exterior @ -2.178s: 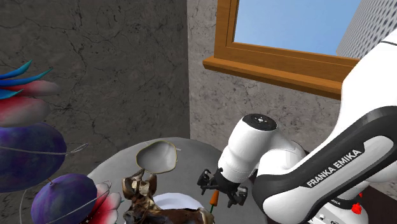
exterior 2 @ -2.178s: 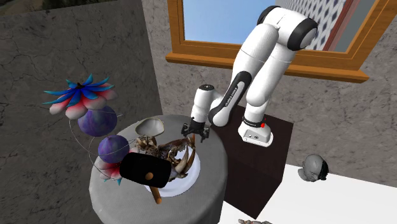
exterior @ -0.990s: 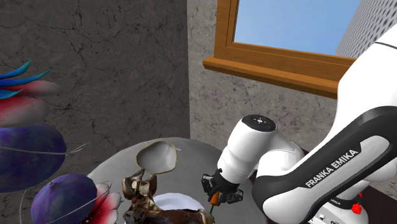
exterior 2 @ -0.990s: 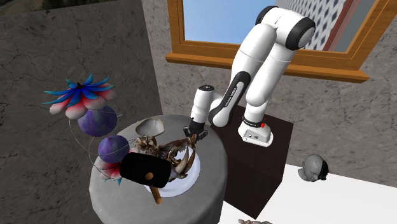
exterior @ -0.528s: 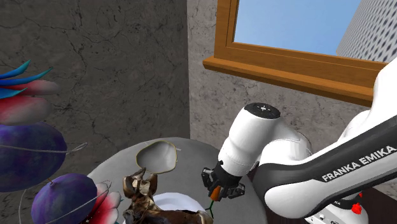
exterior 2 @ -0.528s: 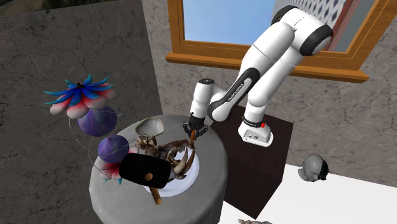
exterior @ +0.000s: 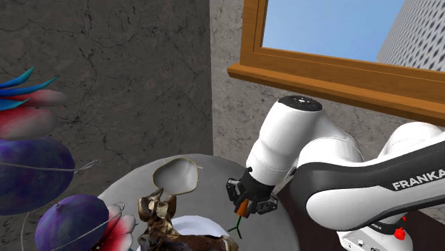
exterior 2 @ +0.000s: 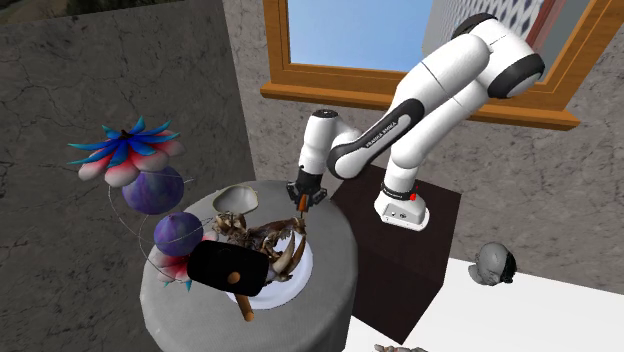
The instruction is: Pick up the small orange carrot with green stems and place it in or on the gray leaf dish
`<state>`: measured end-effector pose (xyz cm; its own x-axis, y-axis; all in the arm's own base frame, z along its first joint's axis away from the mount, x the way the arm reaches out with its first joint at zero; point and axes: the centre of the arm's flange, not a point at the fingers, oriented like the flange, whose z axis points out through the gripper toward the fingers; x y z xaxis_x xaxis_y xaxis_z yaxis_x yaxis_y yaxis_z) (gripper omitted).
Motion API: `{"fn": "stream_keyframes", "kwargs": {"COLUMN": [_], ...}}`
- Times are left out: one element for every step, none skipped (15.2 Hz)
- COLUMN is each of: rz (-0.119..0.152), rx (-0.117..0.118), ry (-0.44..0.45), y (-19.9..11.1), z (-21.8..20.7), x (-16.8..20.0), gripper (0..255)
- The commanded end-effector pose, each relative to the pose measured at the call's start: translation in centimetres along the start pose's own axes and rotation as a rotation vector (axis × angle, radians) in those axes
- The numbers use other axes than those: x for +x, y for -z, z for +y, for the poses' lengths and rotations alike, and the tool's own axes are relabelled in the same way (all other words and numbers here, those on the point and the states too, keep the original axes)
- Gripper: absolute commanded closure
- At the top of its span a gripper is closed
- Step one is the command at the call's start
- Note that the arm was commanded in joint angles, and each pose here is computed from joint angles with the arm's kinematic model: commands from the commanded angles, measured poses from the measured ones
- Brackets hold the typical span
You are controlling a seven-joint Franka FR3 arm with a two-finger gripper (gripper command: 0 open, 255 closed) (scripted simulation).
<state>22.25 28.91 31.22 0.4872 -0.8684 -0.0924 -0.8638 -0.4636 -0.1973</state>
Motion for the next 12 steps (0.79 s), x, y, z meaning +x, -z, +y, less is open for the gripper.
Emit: {"fn": "stream_keyframes", "kwargs": {"rz": [0.000,0.000,0.000,0.000,0.000,0.000,0.000,0.000,0.000,0.000,0.000,0.000], "rx": [-0.001,-0.001,-0.001,-0.001,-0.001,-0.001,-0.001,-0.001,-0.001,-0.001,-0.001,-0.001], "ry": [0.000,0.000,0.000,0.000,0.000,0.000,0.000,0.000,0.000,0.000,0.000,0.000], "y": [1.1,1.6,2.2,2.7,3.2,3.7,4.2,4.0,3.8,3.7,3.5,3.3], "z": [-0.2,-0.3,-0.4,-0.5,-0.6,-0.7,-0.8,-2.0,-3.3,-4.6,-5.8,-7.1], "x": [-0.1,-0.1,-0.2,-0.2,-0.3,-0.3,-0.4,-0.1,0.3,0.6,0.9,1.3], "gripper": [255,255,255,255,255,255,255,255,255,255,255,255]}}
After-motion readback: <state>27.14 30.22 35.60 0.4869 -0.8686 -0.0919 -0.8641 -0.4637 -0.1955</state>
